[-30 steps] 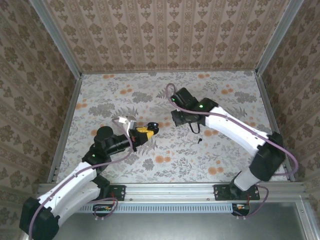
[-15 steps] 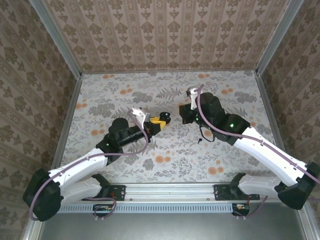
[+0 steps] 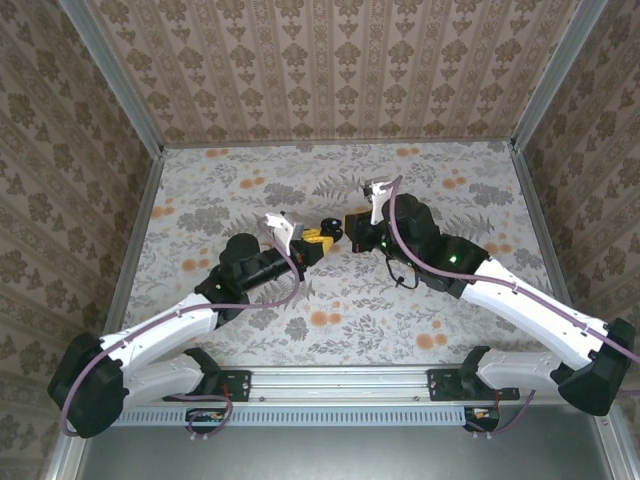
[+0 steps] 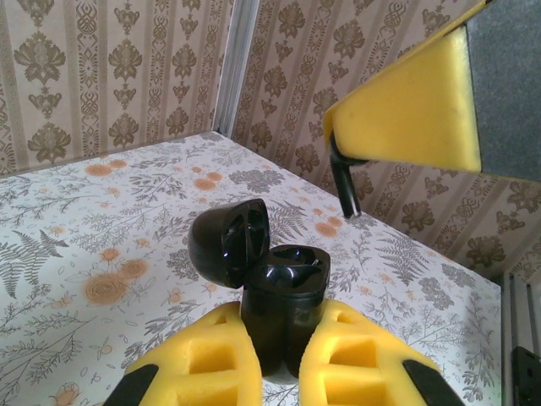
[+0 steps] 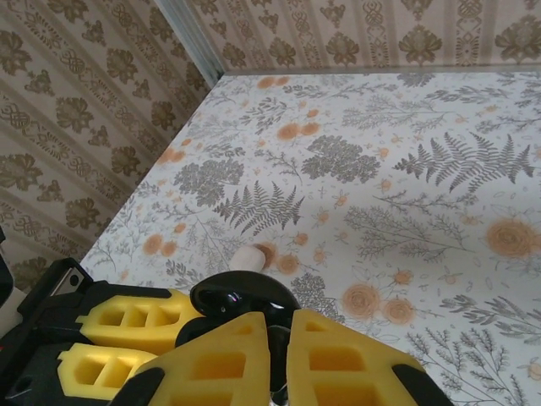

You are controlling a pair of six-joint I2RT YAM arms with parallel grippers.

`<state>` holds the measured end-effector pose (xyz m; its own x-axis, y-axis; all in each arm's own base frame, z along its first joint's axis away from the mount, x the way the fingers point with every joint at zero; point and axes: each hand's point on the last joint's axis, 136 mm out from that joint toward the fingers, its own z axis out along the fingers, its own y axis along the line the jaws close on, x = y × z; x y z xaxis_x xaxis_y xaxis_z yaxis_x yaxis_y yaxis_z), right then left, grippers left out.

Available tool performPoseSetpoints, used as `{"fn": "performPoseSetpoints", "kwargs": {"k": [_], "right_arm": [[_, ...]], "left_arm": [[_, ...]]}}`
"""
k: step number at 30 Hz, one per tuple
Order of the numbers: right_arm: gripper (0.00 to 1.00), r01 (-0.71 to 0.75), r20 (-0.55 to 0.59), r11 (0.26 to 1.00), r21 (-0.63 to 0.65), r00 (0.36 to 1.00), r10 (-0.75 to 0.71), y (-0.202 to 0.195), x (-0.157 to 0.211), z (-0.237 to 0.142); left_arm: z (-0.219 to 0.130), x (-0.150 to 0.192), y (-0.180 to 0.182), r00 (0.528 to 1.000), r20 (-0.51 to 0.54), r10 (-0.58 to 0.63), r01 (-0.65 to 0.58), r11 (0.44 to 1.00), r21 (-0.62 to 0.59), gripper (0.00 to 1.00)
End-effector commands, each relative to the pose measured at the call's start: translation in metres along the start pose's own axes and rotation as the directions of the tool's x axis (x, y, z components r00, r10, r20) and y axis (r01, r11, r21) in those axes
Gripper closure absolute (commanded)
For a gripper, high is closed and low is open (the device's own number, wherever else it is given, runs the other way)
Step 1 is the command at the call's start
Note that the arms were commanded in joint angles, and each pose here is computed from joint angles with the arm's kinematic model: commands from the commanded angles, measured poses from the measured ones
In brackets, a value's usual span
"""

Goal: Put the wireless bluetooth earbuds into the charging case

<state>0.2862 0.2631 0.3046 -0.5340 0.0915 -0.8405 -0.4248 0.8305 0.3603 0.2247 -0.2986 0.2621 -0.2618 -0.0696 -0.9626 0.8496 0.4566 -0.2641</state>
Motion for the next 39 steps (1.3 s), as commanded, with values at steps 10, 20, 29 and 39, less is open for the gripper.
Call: {"fn": "performPoseSetpoints", "kwargs": {"k": [10, 20, 29, 39], "right_arm": [[0.91, -0.002, 0.013, 0.997, -0.076, 1.000, 0.003, 0.027, -0.007, 0.007], [0.91, 0.012, 0.036, 0.998, -0.060, 0.999, -0.010, 0.028, -0.015, 0.009], [0.91, 0.025, 0.021, 0.998, -0.052, 1.000, -0.024, 0.028, -0.009, 0.017], [0.91, 0.038, -0.007, 0.998, -0.043, 0.999, -0.038, 0.022, 0.007, 0.022]], "left_arm": [[0.002, -0.021, -0.006, 0.997, 0.060, 0.041, -0.042, 0.999, 0.013, 1.00], [0.004, -0.017, -0.007, 0.998, 0.054, 0.032, -0.033, 0.999, 0.024, 1.00], [0.005, -0.019, -0.008, 0.998, 0.058, 0.033, -0.034, 0.999, 0.026, 1.00], [0.003, -0.021, -0.006, 0.997, 0.069, 0.037, -0.038, 0.999, 0.014, 1.00]]}}
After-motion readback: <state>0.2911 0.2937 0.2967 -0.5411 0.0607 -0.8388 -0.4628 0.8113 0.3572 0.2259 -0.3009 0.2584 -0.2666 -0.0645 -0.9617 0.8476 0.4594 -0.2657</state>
